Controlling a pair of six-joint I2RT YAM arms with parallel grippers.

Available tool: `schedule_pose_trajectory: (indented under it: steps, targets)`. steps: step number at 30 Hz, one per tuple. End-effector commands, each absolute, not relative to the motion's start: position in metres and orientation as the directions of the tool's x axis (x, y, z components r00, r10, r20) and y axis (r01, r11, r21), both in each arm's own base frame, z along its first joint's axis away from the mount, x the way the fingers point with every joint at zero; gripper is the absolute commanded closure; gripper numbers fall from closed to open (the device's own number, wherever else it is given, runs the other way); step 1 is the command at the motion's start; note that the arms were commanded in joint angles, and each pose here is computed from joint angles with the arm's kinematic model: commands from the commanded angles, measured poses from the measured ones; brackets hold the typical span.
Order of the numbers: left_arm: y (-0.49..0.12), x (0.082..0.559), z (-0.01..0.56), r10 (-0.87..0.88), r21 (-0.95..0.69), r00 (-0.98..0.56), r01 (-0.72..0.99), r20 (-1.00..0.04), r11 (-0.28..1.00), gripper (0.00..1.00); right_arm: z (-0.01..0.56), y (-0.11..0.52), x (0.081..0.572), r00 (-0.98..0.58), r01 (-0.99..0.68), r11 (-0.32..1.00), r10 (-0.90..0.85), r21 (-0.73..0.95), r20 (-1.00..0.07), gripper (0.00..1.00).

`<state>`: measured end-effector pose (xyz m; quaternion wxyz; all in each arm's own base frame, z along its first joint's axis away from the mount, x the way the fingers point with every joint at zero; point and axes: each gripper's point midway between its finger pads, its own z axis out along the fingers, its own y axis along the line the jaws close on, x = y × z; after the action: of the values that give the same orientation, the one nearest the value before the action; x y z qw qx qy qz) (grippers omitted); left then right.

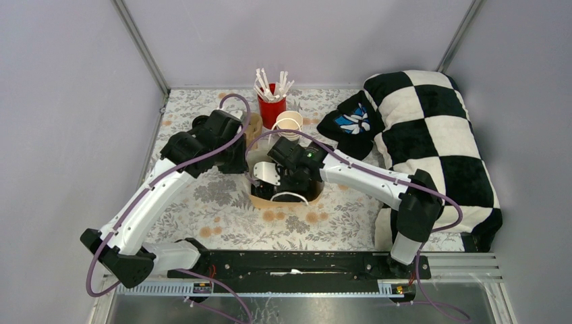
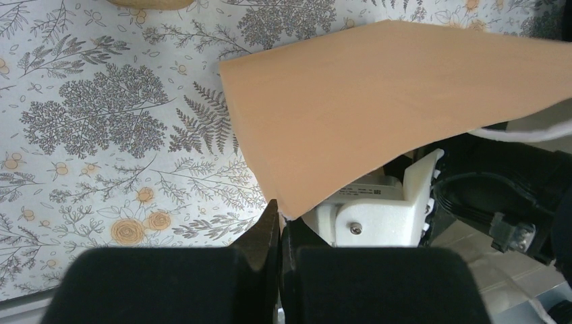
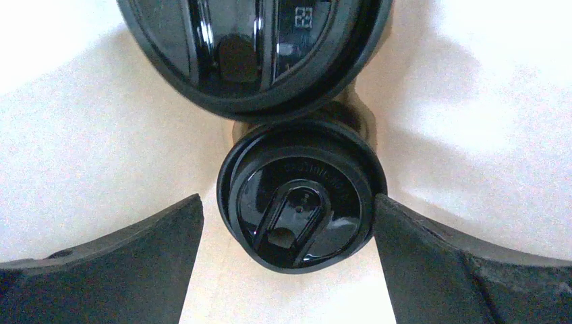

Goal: Pack the takeout coffee

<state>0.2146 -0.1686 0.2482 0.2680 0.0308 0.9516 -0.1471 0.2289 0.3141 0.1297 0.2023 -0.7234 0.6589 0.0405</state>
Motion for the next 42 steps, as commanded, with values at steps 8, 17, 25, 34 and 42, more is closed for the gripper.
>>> schedule_pose_trajectory:
  steps: [8,17,25,34,42]
  targets:
    - [-0.173,0.217,0.256,-0.028,-0.299,-0.823,0.174,-0.567,0.938,1.0,0.208,0.332,0.211,0.011,-0.947,0.131,-0.9,-0.294,-0.436,0.0]
    - [-0.177,0.217,0.253,-0.04,-0.32,-0.827,0.173,-0.561,0.932,1.0,0.229,0.347,0.2,-0.051,-0.906,0.285,-0.808,-0.313,-0.587,0.01]
    - [-0.184,0.215,0.259,-0.047,-0.364,-0.818,0.203,-0.573,0.909,1.0,0.197,0.344,0.187,-0.014,-0.937,0.188,-0.861,-0.294,-0.508,0.42]
    - [-0.178,0.212,0.252,-0.051,-0.347,-0.818,0.186,-0.573,0.919,1.0,0.257,0.34,0.201,-0.06,-0.878,0.325,-0.803,-0.352,-0.593,0.25]
    - [-0.174,0.215,0.253,-0.062,-0.328,-0.822,0.156,-0.566,0.932,1.0,0.308,0.332,0.186,-0.077,-0.883,0.356,-0.753,-0.305,-0.654,0.09]
